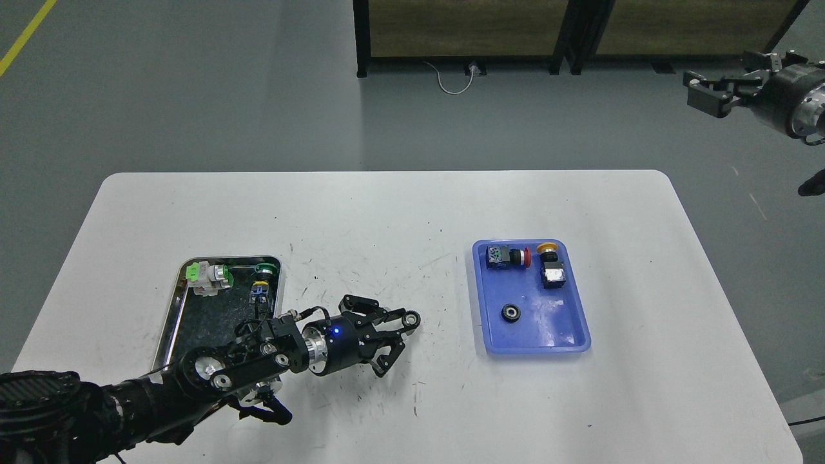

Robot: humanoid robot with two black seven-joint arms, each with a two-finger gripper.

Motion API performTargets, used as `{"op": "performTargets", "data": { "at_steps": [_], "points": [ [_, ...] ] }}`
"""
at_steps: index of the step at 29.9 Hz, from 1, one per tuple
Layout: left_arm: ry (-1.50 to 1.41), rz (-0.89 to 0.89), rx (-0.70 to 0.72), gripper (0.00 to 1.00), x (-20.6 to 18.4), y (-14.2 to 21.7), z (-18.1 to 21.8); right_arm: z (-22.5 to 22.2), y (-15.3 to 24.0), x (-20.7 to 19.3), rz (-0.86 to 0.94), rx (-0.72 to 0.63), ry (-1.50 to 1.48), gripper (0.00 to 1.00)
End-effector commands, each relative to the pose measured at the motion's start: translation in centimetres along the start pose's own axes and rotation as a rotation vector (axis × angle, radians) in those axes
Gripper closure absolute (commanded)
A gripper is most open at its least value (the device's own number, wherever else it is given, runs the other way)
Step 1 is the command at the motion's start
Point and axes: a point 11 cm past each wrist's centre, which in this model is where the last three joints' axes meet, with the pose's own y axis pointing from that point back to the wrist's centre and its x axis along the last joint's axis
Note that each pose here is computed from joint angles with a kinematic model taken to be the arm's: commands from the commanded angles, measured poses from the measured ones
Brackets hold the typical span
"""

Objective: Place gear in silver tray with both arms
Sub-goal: 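Position the left gripper over the black gear and grasp it, then move the gear with the left gripper into the silver tray and release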

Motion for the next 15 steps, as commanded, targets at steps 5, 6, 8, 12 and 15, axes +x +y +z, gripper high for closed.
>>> {"op": "performTargets", "data": {
  "at_steps": [5,6,8,12,15],
  "points": [
    [0.031,-0.068,-0.068,0.78,-1.0,-0.4,2.3,0.2,-0.2,-0.3,-0.004,-0.004,-0.001,0.04],
    [0.038,-0.085,-0.082,0.78,-1.4,-0.5,2.8,0.3,-0.2,-0.2,-0.003,-0.006,-0.001,0.04],
    [0.044,-0.087,-0.108,0.78,-0.8,-0.2,3.7,0.4,-0.1,0.0,0.006,-0.009,-0.002,0.04],
    [0.064,-0.049,-0.11,0.78,2.5,2.0,3.2,0.6,-0.3,-0.2,0.004,-0.014,-0.003,0.04],
    [0.068,-0.029,-0.105,0.78,4.3,3.6,2.6,0.5,-0.7,-0.6,0.001,-0.014,-0.006,0.04]
  ]
}}
